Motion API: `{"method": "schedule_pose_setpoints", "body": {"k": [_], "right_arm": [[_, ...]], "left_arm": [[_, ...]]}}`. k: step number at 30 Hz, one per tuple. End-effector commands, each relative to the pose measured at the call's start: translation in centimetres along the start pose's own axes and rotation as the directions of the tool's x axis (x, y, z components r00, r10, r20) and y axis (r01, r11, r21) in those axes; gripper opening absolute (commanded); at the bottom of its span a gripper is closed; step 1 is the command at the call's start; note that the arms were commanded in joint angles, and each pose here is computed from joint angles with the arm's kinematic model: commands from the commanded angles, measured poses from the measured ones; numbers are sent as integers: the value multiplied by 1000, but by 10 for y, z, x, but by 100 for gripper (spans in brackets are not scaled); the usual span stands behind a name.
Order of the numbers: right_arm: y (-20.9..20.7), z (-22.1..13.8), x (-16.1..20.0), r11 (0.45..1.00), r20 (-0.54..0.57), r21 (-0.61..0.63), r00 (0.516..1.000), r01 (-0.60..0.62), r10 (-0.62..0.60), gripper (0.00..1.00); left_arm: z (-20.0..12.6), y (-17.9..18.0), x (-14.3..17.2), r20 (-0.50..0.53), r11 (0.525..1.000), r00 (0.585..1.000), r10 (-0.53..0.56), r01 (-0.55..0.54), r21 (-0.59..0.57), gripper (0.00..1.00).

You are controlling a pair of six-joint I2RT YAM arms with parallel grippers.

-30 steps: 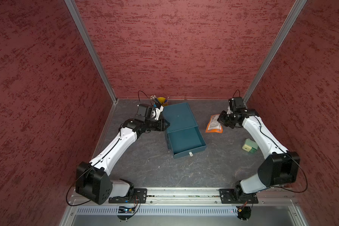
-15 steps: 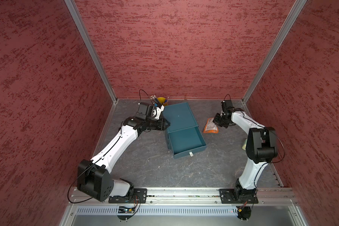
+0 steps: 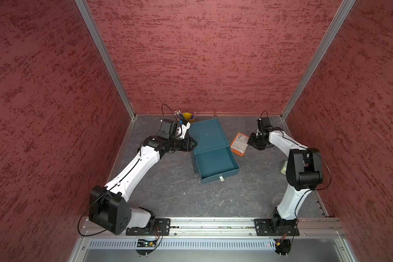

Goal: Take the seed bags out of the drawer
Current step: Place the seed packet at the center of the board, then close the drawer in the storage box.

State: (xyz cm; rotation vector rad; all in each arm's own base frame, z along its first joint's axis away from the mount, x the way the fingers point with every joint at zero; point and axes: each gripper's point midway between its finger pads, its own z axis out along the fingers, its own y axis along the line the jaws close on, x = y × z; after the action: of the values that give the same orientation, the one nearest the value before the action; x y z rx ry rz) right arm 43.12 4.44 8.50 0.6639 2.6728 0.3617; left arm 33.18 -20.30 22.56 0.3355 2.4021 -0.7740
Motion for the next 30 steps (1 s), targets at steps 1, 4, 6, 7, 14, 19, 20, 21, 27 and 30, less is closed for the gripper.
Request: {"method": "schedule_pose_setpoints", "body": {"k": [1,4,6,7,14,19,20,21,27,30], "right_arm": [[9,-33,6,998,46,-54,999,25,-22,50],[16,-60,26,995,56,-80,997,59,-55,54],[21,-82,41,992,72,-93,994,90,-83,57],[24,-90,49,989,72,-99,992,106,-99,58],[42,-172,104,963,127,-153,971,223,-205,70],[48,-210,141,937,133,-186,953,295,-274,79],[50,-215,150,929,128,-198,948,312,-291,81],[52,-220,159,919,129,-207,941,335,-314,82],[67,-239,206,844,156,-271,886,464,-437,86],[77,-242,227,800,176,-295,853,523,-492,87]], "left_arm": [[12,21,34,-110,997,994,-22,13,-80,48],[13,20,33,-108,997,994,-22,13,-79,47],[13,20,32,-106,997,994,-20,12,-79,47],[13,20,32,-107,997,994,-19,10,-80,47],[10,20,31,-100,997,995,-17,9,-83,47],[10,19,30,-100,997,995,-18,10,-80,47],[10,19,30,-100,997,995,-18,10,-80,47],[10,19,30,-101,997,995,-17,9,-81,47],[10,19,31,-105,996,994,-19,10,-84,47],[9,19,31,-107,996,994,-18,8,-86,47]]}}
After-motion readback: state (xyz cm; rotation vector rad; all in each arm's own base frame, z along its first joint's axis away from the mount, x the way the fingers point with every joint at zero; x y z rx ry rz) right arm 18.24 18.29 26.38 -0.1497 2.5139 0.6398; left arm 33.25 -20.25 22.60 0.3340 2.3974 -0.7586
